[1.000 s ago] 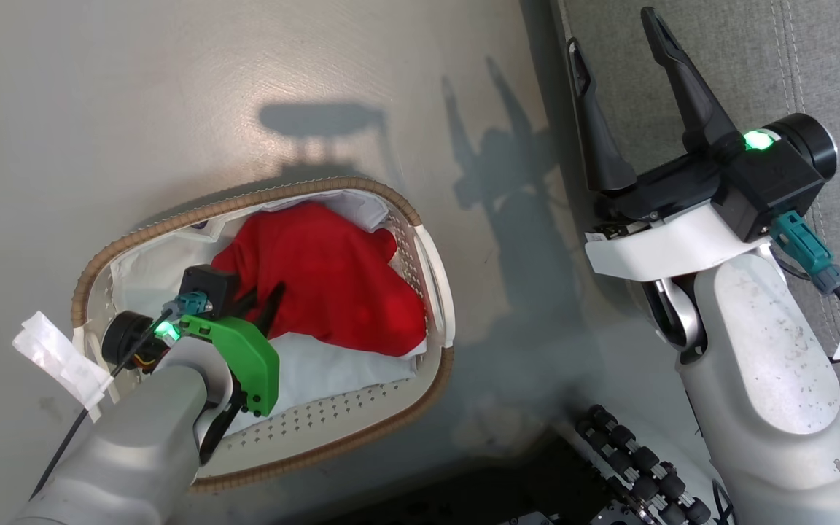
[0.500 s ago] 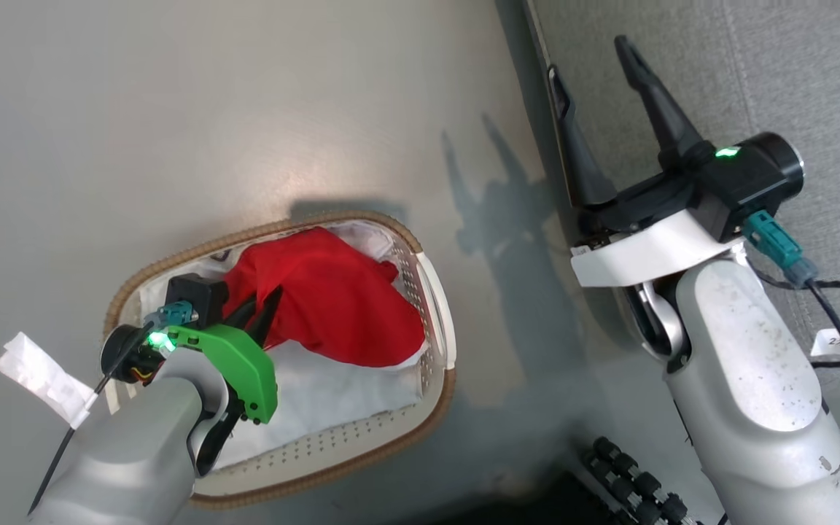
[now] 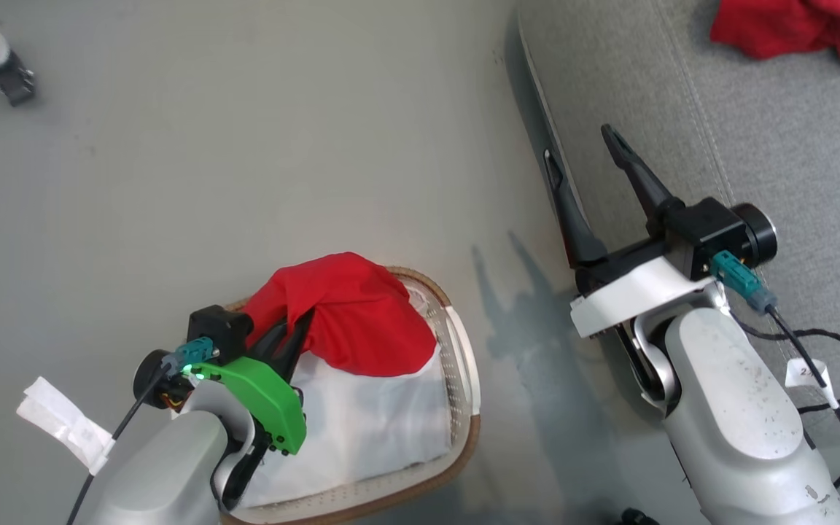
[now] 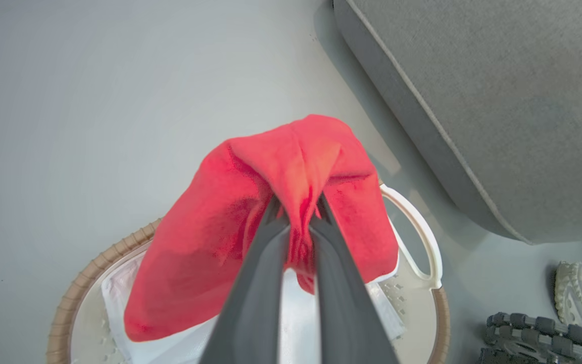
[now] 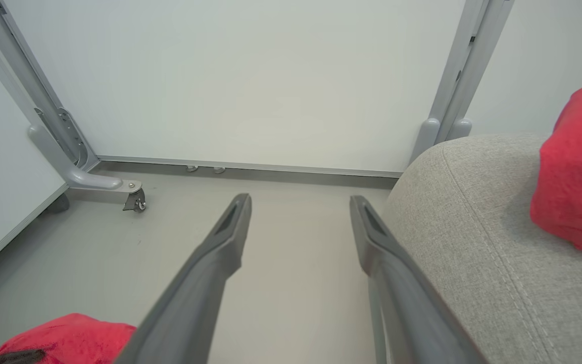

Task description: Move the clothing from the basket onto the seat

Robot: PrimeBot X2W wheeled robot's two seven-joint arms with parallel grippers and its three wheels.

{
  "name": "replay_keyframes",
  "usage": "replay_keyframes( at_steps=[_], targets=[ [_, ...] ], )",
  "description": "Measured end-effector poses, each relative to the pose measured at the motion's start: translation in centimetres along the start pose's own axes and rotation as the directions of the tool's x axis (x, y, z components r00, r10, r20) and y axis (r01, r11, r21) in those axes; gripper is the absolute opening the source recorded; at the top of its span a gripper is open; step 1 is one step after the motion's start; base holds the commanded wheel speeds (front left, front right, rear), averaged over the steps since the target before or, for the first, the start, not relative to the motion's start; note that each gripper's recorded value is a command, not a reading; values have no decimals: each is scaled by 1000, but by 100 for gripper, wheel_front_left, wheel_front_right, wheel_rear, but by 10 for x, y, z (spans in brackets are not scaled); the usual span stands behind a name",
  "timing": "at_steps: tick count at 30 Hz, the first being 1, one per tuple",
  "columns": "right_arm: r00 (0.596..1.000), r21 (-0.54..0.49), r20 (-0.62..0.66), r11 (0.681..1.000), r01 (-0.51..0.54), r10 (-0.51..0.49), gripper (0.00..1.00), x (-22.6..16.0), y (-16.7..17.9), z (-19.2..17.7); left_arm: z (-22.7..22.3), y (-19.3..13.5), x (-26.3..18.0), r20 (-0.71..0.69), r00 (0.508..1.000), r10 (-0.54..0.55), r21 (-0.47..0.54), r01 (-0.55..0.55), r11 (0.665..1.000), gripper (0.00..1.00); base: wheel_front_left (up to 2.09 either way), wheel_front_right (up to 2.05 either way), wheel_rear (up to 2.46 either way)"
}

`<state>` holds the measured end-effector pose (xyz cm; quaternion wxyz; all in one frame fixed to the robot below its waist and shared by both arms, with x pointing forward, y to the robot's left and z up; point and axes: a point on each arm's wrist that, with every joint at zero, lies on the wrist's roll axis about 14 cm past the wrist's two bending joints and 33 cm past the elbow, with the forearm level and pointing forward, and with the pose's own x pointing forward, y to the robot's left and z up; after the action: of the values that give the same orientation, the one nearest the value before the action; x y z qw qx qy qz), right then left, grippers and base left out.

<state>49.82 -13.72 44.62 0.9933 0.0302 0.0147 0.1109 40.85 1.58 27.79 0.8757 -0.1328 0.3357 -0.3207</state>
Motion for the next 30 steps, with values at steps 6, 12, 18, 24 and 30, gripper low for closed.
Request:
replay_keyframes(
  at_steps=[6, 12, 18, 24, 30],
  targets=[
    [1000, 10, 18, 1000, -19, 19, 100, -11, 14, 14, 43, -9, -27, 154, 988, 29, 8, -31, 1000, 0, 0, 0, 0],
    [998, 25, 38, 999, -47, 46, 100, -24, 30, 27, 90, -19, -59, 312, 949, 41, 64, -64, 996, 0, 0, 0, 0],
    [996, 27, 59, 997, -67, 65, 100, -39, 43, 40, 142, -42, -92, 483, 876, 11, 121, -80, 989, 0, 0, 0, 0],
    [991, 32, 93, 995, -96, 93, 100, -53, 57, 56, 181, -66, -128, 614, 789, -23, 167, -102, 981, 0, 0, 0, 0],
    [988, 32, 110, 993, -111, 107, 100, -69, 66, 64, 201, -90, -153, 684, 726, -69, 209, -104, 972, 0, 0, 0, 0]
  ],
)
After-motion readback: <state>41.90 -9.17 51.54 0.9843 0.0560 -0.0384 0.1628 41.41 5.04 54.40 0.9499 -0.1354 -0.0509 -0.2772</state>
